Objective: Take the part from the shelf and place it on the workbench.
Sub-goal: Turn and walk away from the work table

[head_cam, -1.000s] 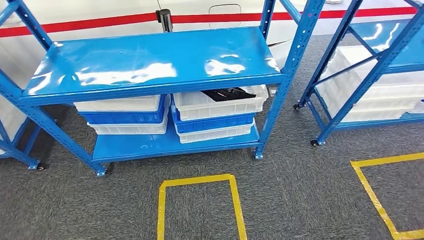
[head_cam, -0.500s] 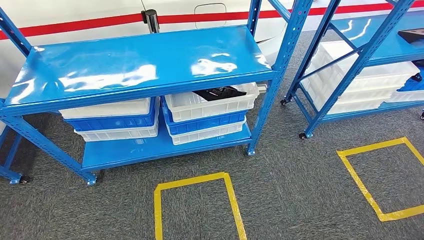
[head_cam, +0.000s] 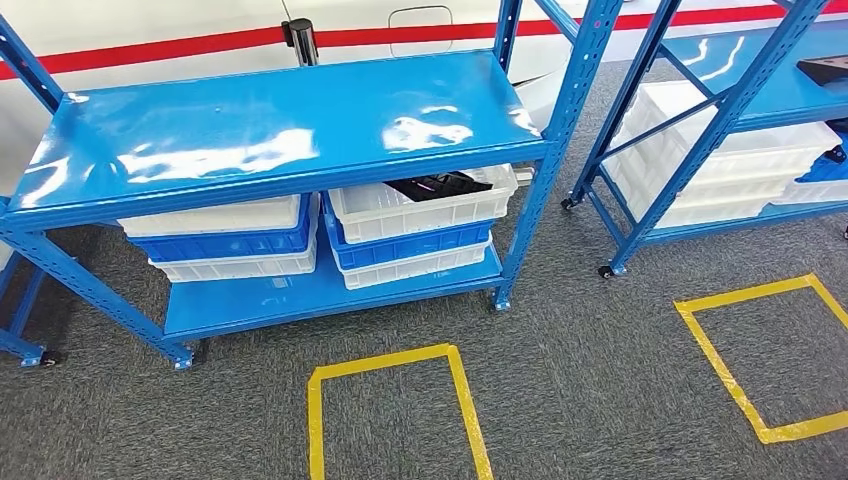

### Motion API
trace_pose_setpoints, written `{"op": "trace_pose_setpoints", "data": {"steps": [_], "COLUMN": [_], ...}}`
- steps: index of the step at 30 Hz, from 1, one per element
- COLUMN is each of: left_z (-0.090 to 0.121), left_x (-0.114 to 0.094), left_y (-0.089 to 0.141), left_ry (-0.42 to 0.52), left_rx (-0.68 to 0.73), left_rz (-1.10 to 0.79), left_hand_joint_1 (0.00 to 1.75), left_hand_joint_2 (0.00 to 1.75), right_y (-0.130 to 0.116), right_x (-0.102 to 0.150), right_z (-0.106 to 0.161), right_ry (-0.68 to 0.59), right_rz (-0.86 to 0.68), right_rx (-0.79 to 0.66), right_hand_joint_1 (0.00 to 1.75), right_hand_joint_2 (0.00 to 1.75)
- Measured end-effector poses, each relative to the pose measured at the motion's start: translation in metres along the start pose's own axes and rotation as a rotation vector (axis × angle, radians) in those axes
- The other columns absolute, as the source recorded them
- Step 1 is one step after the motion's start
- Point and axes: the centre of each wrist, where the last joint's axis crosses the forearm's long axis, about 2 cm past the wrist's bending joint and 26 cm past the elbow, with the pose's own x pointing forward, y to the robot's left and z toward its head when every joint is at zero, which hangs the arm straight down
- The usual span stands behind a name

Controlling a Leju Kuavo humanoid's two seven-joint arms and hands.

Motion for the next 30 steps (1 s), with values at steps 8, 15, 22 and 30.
{"op": "trace_pose_setpoints", "data": {"steps": [8, 15, 22, 30], "left_z": [-0.0001, 0.0011, 0.0009, 0.0017], "left_x": [0.0000, -0.0022, -0.0035, -0.0051], "left_y": [0.0002, -0.0006, 0.0016, 0.0014], "left_ry": [-0.002, 0.002, 0.003, 0.006], "left_rx": [-0.001, -0.002, 0.002, 0.002], "left_rz": [0.000, 0.002, 0.000, -0.001], "left_hand_joint_1": [0.00, 0.00, 0.00, 0.00], "left_hand_joint_2": [0.00, 0.00, 0.00, 0.00], "right_y": [0.0010, -0.0019, -0.0011, -0.0017], "right_x": [0.0004, 0.0023, 0.0047, 0.0083], "right_z": [0.0002, -0.0003, -0.0001, -0.0001], "right_ry": [-0.009, -0.023, -0.027, -0.035], "right_rz": [0.026, 0.035, 0.036, 0.034], "right_rx": [-0.002, -0.012, -0.011, -0.012], "right_hand_joint_1": [0.00, 0.00, 0.00, 0.00], "right_hand_joint_2": [1.75, 1.75, 1.75, 1.75]}}
